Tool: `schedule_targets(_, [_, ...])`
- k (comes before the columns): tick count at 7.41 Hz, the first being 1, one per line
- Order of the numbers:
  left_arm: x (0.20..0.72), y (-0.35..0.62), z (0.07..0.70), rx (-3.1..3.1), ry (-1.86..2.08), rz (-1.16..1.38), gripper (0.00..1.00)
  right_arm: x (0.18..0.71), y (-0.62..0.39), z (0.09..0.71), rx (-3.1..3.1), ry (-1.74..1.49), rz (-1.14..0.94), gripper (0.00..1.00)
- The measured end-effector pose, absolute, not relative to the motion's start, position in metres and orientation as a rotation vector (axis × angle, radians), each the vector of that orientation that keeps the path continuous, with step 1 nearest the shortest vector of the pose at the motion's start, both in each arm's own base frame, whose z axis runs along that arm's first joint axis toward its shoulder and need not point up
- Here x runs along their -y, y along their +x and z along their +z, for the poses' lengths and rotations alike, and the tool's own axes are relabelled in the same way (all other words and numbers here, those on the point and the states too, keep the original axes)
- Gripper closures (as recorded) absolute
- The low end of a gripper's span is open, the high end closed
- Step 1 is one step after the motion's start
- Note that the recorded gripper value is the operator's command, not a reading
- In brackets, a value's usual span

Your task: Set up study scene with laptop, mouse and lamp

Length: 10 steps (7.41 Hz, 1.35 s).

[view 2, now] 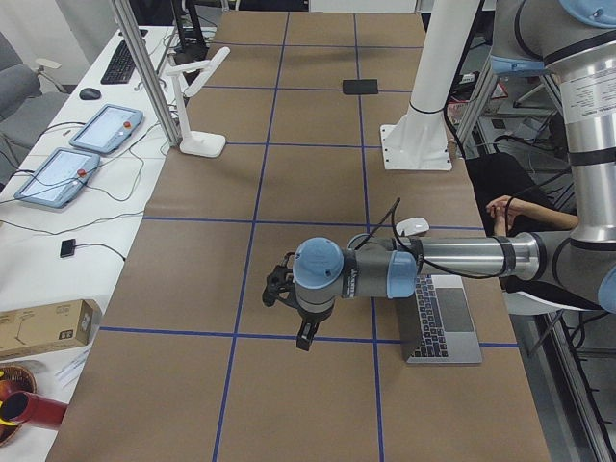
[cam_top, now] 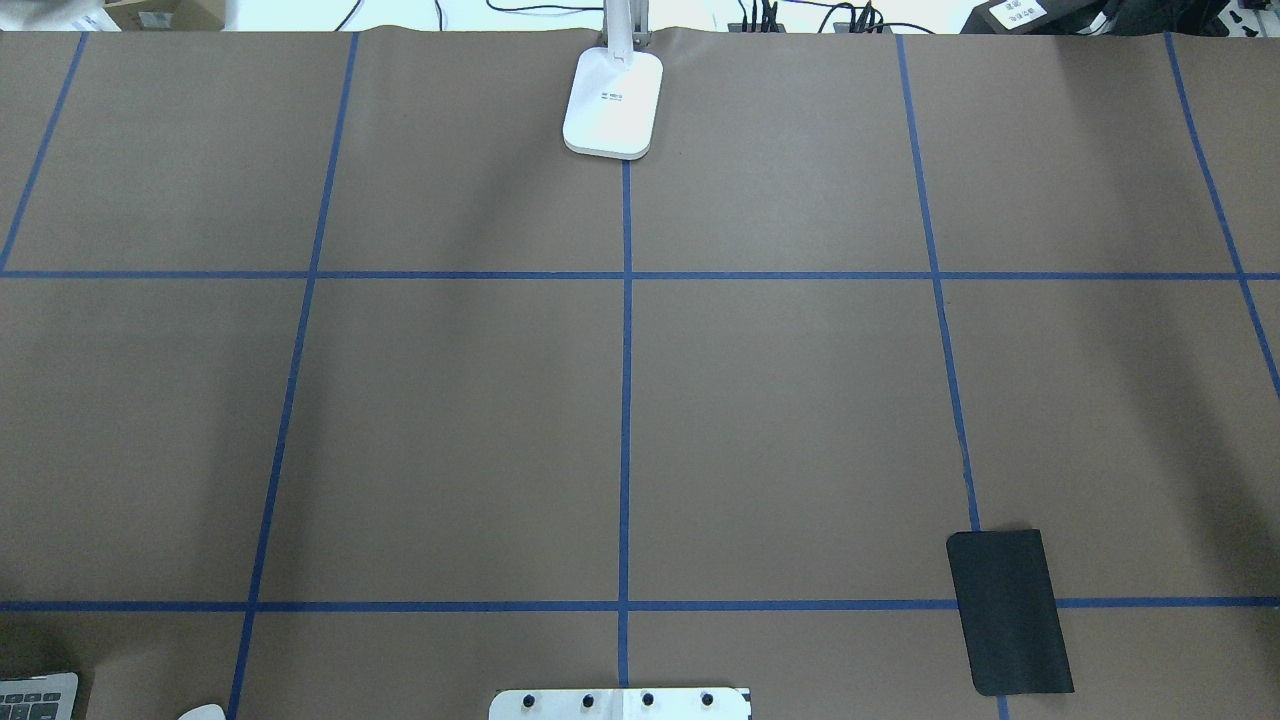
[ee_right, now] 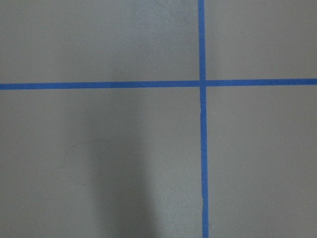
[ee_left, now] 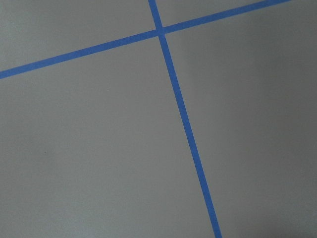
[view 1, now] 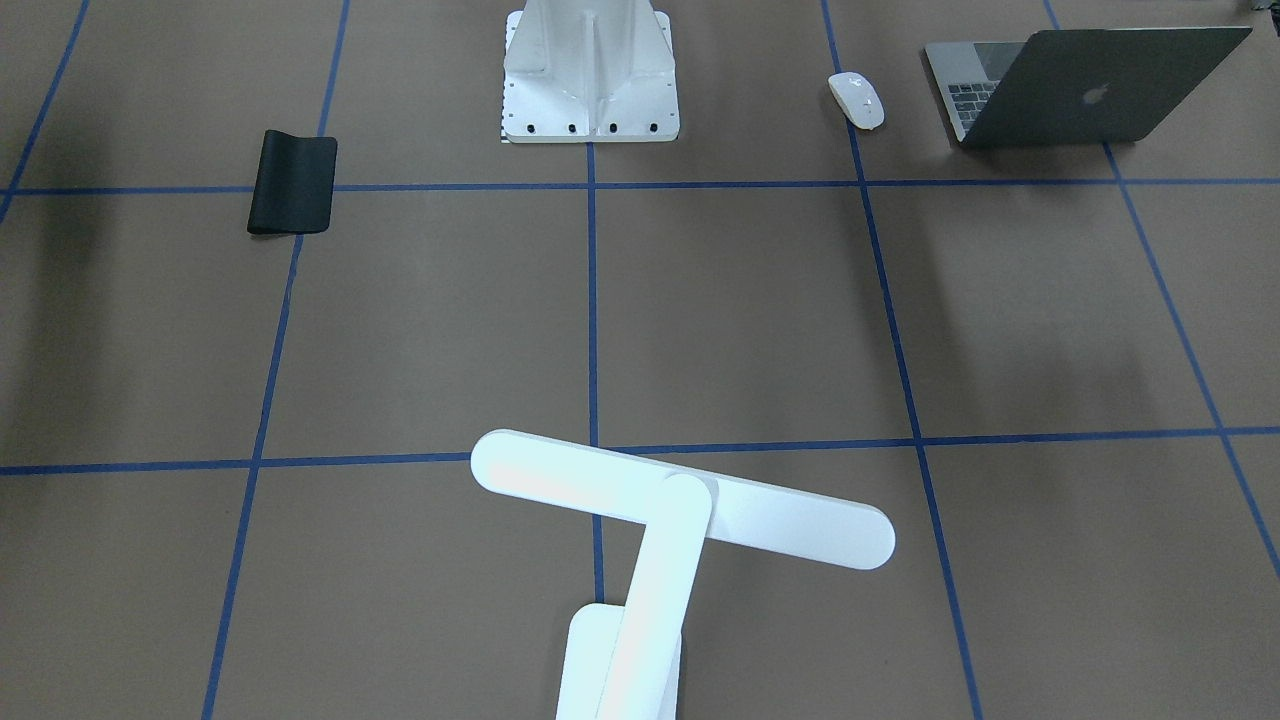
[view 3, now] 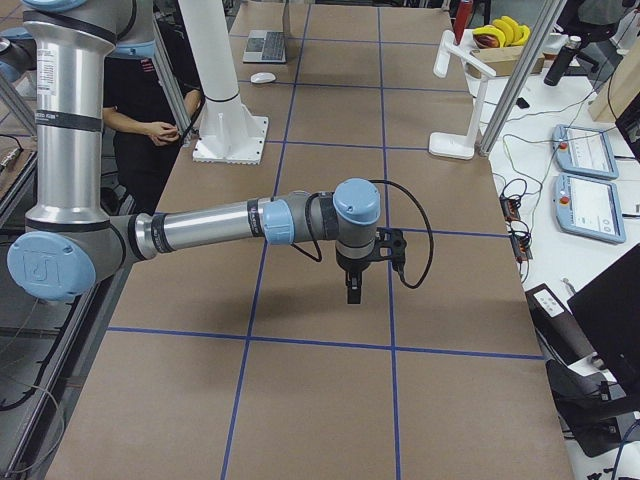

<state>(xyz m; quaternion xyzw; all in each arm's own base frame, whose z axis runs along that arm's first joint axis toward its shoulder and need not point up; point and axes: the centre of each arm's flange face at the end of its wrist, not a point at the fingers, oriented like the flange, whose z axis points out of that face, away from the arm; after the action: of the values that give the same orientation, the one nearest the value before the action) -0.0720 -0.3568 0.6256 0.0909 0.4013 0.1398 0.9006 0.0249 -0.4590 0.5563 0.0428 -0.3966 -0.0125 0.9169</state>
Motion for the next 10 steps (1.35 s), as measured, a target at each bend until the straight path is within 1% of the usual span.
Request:
schedule_targets(2, [0.332,-0.07,0.596,-0.823,0.236,0.336,0.0,0.456,0.007,0.551,0.825,0.084,-0.063,0.0])
schedule_targets(5, [0.313,-0.065,0.588,-0.799,0.344,0.612,0.0,0.441,-0.041,0.541,0.834,0.055,-0.176,0.0])
schedule_targets(7, [0.288,-0.059,0.585,-0.803,0.386,0.756,0.0,0.435,-0.055,0.539,0.836,0.042,-0.212,0.0])
schedule_targets(10, [0.228,-0.052,0.59,-0.905,0.355,0.762,0.0,0.434,-0.058,0.54,0.836,0.041,-0.223,0.0])
